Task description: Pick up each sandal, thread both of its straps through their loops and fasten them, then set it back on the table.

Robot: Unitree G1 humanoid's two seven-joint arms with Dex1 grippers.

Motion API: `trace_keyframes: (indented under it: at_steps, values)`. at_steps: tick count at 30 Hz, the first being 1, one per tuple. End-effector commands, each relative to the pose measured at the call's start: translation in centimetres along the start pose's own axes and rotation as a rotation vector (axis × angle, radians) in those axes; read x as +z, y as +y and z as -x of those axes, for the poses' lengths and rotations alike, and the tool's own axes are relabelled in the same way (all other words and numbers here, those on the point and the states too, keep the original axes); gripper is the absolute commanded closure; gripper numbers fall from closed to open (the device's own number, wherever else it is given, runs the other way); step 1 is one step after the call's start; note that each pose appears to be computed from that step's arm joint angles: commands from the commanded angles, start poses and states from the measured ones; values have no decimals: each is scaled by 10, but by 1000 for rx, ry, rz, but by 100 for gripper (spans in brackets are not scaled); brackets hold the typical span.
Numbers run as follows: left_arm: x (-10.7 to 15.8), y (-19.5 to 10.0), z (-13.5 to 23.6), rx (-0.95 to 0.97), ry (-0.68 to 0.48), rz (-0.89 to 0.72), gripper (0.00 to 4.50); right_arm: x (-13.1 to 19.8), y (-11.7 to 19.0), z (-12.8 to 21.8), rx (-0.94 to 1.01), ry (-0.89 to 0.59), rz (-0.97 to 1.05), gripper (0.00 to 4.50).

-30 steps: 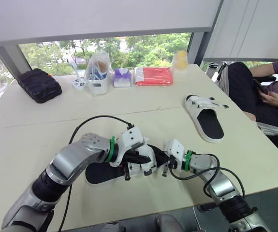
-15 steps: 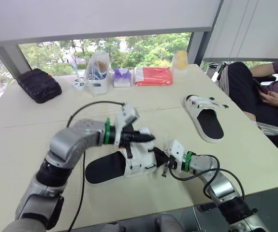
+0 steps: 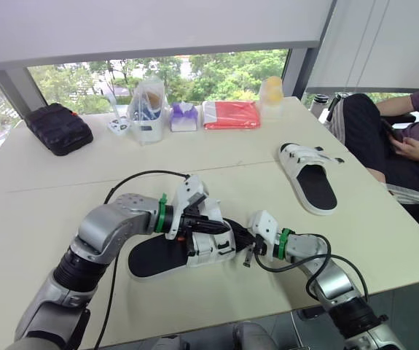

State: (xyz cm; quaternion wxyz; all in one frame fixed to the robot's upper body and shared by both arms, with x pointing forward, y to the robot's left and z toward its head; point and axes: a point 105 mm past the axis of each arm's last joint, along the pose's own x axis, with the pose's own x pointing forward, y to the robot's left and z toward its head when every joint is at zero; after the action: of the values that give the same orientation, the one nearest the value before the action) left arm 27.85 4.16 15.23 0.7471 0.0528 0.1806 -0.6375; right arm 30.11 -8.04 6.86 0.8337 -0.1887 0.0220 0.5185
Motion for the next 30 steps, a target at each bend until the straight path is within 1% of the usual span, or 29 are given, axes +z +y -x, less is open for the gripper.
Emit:
trace_keyframes:
  at_steps: [1,9,15,19,21,24,30]
  values:
    - [2,-6,-2,-9,6,-48,447,-27,18,-5,46,96,-76,450]
    - [-4,-7,-8,16,29,-41,447,-26,18,-5,46,94,-75,450]
    - [-3,-5,-12,30,20,-22,447,-26,18,-6,45,94,-75,450]
    - [2,-12,-14,-3,-5,-2,447,-27,18,-5,44,95,-75,450]
    - [0,-12,-13,0,9,-10,447,-27,18,-5,43,95,-76,450]
    - [-9,-10,-12,23,64,-44,447,-27,18,-6,43,94,-76,450]
    - [-17,-7,-10,33,102,-91,447,-27,18,-7,38,91,-77,450]
